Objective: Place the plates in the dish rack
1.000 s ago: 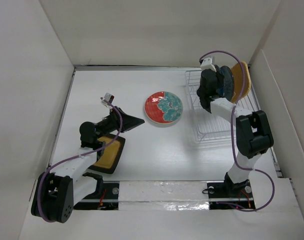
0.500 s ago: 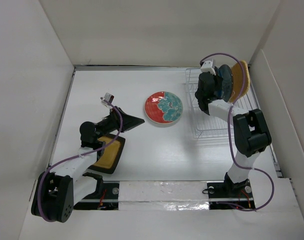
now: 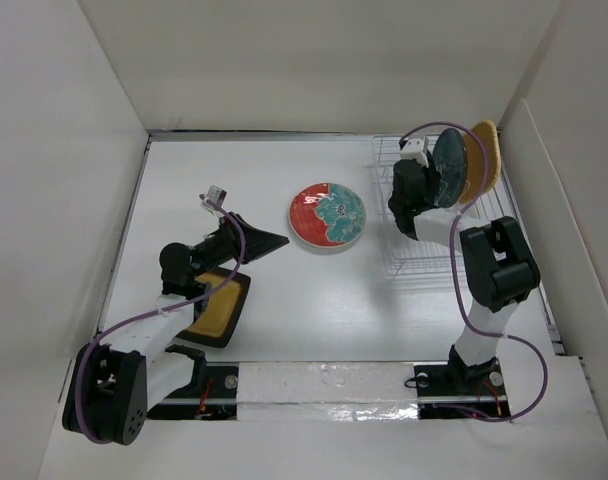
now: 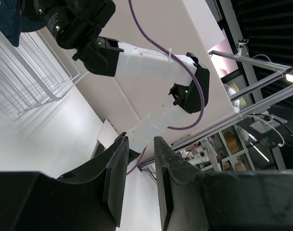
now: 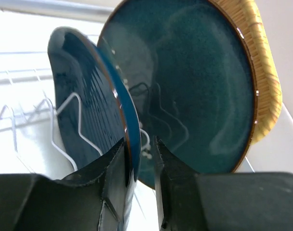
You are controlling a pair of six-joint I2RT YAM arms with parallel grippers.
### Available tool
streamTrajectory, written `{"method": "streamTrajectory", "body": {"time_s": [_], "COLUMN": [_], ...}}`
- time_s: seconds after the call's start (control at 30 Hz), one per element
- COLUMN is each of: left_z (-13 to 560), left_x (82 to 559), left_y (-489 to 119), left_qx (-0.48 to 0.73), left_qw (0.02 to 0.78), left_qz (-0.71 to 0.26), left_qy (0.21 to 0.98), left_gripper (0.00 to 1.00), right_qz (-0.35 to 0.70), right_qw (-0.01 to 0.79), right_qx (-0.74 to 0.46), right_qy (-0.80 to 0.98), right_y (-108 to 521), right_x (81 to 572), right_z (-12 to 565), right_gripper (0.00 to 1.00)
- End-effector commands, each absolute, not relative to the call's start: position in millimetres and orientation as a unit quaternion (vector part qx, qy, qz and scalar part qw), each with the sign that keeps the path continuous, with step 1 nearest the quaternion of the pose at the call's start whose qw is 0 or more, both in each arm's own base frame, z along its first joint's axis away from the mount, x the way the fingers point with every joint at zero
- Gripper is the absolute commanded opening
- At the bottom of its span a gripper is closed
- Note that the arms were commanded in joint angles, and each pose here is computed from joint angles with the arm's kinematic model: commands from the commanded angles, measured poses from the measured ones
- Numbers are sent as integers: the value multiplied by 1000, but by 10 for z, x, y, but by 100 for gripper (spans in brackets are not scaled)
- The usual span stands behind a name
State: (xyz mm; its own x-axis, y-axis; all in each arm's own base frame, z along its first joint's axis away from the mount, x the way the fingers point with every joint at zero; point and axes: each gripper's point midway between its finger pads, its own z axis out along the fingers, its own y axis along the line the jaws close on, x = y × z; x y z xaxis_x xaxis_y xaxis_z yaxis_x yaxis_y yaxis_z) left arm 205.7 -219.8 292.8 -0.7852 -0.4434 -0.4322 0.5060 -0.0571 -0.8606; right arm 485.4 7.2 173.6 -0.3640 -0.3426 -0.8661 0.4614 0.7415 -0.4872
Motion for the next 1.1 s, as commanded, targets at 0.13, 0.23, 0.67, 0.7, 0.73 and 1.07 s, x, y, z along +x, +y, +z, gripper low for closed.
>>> {"method": "streamTrajectory", "body": {"time_s": [0.13, 0.23, 0.67, 0.7, 0.73, 1.07], "left_z": [3032, 2995, 2704, 2659, 2640, 3211], "left_x": [2074, 2143, 2611, 2659, 2695, 3000], "left_y": [-2190, -2190, -2126, -2120, -2111, -1770], "left_qx": [55, 50, 3, 5, 3, -21], "left_qw": [370, 379, 421, 423, 427, 562], "left_qz": [-713, -698, -603, -589, -580, -473], "left_qy": [594, 605, 677, 689, 694, 678], "left_gripper": [24, 25, 33, 33, 33, 33], "right_qz": [-322, -284, 49, 79, 116, 404], "right_qw": [597, 606, 676, 680, 680, 553], "right_qx": [111, 119, 114, 105, 85, -101], "right_qy": [726, 734, 726, 721, 719, 721], "right_y": [2, 76, 901, 981, 1176, 3073], "right_x": [4781, 4780, 4307, 4251, 4155, 3172], "right_z": [2031, 2179, 2990, 3006, 3002, 2515], "right_gripper": [38, 50, 21, 2, 0, 3]}}
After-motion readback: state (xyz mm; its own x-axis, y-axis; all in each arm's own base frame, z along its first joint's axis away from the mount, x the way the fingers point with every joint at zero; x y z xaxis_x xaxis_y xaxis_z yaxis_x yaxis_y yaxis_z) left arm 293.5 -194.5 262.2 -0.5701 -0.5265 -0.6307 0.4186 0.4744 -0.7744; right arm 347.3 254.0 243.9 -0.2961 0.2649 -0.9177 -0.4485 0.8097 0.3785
